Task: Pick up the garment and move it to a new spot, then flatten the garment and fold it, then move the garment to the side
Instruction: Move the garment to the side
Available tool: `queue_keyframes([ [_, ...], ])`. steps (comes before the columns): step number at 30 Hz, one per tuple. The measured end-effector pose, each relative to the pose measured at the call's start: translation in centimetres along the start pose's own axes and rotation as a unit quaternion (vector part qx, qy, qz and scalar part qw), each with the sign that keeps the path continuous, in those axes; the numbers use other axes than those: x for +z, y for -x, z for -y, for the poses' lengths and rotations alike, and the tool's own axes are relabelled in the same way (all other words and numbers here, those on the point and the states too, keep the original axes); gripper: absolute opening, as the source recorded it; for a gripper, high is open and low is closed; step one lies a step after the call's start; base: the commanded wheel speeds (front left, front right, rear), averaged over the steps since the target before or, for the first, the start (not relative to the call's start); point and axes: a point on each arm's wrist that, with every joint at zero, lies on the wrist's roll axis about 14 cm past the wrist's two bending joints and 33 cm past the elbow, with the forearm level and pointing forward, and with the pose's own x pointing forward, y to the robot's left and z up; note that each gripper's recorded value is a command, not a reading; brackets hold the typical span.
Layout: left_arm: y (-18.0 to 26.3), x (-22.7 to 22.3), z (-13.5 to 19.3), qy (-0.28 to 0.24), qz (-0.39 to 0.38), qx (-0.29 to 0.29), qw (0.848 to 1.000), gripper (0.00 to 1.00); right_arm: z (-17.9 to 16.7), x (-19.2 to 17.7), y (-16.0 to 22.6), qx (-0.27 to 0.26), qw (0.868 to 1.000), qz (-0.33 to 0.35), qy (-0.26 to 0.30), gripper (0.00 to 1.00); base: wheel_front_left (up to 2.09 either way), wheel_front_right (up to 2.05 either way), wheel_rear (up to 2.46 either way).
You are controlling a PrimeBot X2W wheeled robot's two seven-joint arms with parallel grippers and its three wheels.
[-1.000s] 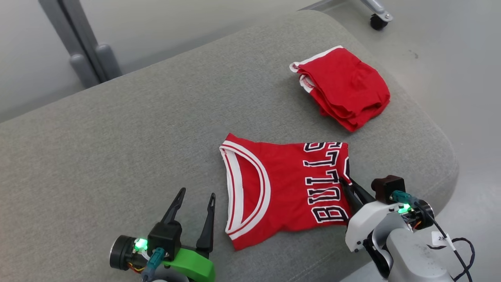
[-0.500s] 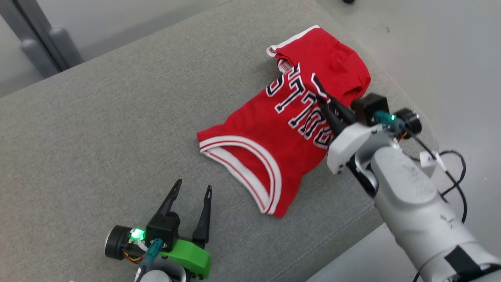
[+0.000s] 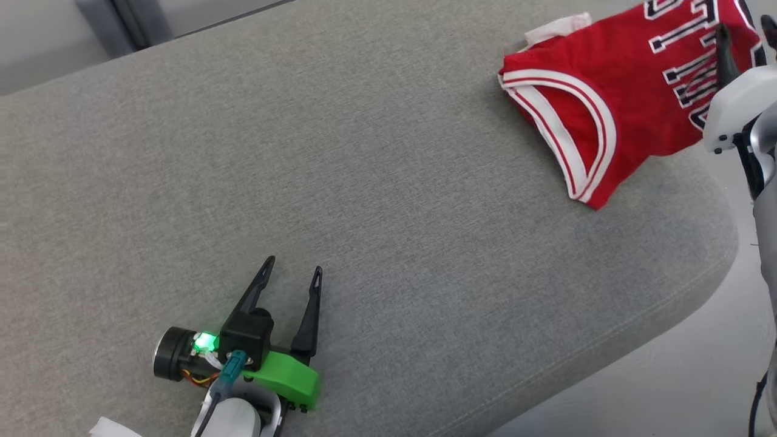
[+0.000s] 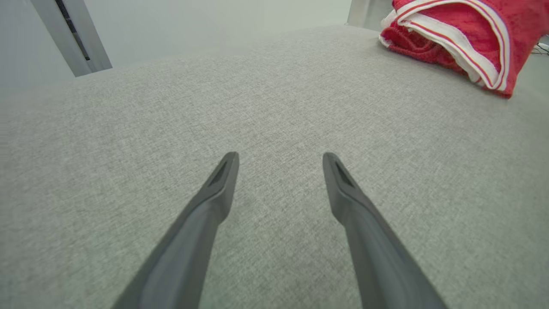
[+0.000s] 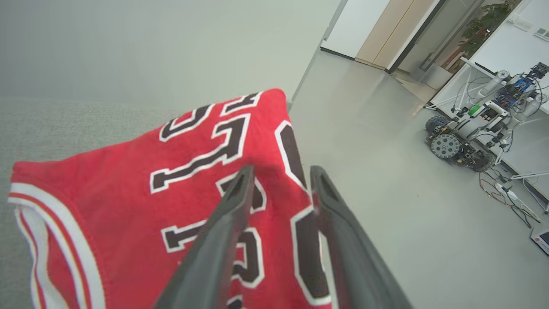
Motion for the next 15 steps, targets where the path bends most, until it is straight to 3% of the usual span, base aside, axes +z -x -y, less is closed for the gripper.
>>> queue_keyframes([
  [8,0.6,-0.6,-1.8,0.001,-0.007,0.026,1.000,1.00,-4.4,-2.1,0.2,0.011,0.999,-0.003,-0.035,1.00,0.00,0.00,0.00],
  [15,1.1,0.3,-3.2,-0.008,0.002,0.054,0.999,1.00,-8.2,3.2,1.0,0.040,0.992,0.092,-0.082,1.00,0.00,0.00,0.00],
])
